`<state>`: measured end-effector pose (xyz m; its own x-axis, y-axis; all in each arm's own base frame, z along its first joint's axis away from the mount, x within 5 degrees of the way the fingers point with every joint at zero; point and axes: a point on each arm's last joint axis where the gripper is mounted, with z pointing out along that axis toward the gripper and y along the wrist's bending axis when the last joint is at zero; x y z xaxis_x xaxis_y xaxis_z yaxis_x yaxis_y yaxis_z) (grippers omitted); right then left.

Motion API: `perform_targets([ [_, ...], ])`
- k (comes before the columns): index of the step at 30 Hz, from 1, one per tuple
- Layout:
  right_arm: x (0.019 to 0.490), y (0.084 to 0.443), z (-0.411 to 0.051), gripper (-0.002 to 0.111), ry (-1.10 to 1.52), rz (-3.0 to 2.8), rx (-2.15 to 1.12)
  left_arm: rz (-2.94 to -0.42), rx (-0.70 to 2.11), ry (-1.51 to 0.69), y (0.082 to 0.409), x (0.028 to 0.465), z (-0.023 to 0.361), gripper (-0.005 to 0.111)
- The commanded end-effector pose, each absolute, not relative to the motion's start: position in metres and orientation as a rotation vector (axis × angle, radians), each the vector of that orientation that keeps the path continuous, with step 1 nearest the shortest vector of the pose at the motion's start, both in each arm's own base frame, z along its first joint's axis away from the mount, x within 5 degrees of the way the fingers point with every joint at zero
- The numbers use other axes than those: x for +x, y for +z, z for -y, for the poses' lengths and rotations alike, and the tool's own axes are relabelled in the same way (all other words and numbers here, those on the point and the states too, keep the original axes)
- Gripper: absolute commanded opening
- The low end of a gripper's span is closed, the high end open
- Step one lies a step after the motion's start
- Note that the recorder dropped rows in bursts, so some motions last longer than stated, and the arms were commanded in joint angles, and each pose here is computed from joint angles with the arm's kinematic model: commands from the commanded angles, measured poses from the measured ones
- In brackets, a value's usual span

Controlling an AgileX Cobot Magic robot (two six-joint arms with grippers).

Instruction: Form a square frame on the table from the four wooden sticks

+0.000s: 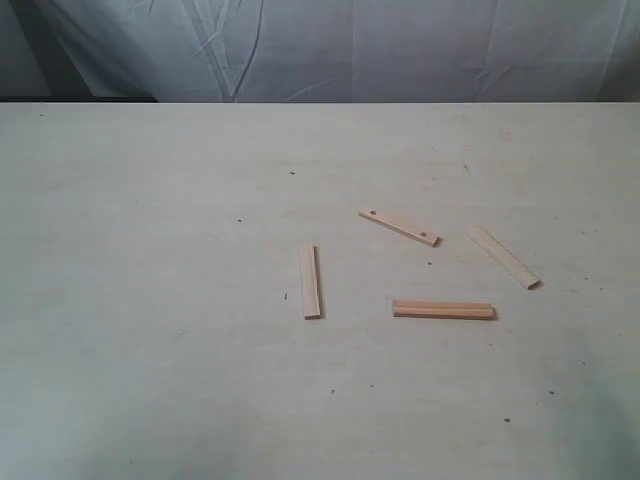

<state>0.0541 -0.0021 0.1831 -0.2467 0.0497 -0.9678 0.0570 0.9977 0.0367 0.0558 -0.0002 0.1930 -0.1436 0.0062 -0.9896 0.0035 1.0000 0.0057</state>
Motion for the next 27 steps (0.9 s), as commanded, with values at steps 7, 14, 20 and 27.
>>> perform_targets([
  [7,0.054,0.184,0.002,-0.001,-0.006,-1.806,0.075,-1.713,0.009,-0.009,0.192,0.056,0.001,0.0],
  [14,0.054,0.184,0.002,-0.001,-0.006,-1.808,0.076,-1.713,0.009,-0.009,0.192,0.056,0.001,0.0],
  [20,0.055,0.191,0.002,-0.001,-0.011,-1.723,0.073,-1.713,0.011,-0.007,0.192,0.056,0.001,0.0],
  [27,0.053,0.228,0.004,-0.001,-0.024,-1.316,0.065,-1.713,0.011,-0.007,0.192,0.056,0.001,0.0],
])
